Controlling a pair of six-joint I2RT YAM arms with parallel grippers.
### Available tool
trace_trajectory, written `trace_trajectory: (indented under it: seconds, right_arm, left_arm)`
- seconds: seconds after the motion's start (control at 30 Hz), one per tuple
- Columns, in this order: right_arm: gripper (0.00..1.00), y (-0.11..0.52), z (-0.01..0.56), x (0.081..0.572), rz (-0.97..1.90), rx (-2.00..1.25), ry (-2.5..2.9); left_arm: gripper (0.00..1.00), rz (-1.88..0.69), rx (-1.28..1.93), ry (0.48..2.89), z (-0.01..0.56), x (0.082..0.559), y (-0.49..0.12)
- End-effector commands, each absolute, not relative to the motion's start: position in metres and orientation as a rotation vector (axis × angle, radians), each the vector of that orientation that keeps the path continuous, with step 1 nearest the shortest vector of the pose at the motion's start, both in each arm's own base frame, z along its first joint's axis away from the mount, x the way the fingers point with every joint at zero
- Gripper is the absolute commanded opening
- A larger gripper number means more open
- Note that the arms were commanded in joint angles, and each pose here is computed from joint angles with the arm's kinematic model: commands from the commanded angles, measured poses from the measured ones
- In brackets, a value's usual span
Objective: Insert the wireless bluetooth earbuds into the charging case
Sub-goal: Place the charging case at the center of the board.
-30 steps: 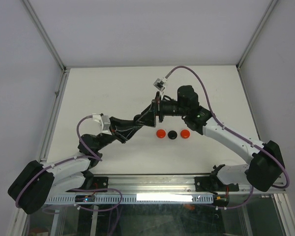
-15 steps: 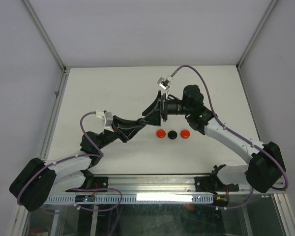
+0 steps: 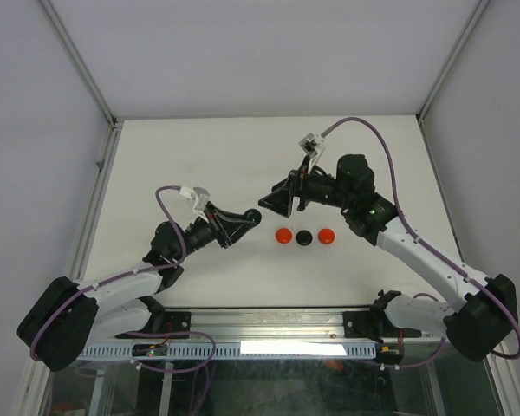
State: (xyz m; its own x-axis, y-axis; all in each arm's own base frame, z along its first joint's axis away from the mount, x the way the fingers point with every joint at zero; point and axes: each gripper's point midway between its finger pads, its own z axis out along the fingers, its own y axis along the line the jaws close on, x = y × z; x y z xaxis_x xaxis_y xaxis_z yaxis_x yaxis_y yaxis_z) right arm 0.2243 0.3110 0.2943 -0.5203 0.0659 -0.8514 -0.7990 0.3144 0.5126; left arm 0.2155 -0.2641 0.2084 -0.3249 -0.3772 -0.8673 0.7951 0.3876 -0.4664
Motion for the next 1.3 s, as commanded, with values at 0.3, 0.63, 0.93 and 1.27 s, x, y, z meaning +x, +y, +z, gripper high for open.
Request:
trace_trajectory:
  seconds: [0.3,0.63,0.93,1.27]
  right_arm:
    - [0.85,0.21,0.244,0.272,0.643,-0.278,1.868]
    - [0.85,0.189,0.238,0.271,0.545,-0.24,1.854]
    - [0.85,0.18,0.236,0.272,0.501,-0.218,1.854]
    - [0.86,0.168,0.238,0.273,0.445,-0.175,1.858]
  left_arm:
    - [0.05,-1.277,0.14,1.987,0.131,0.241,-0.282]
    - [0.18,-1.276,0.039,2.228,0.076,0.259,-0.303]
    - [0.47,-1.235,-0.002,2.314,0.055,0.269,-0.311]
    - [0.87,-1.001,-0.019,2.336,0.06,0.269,-0.278]
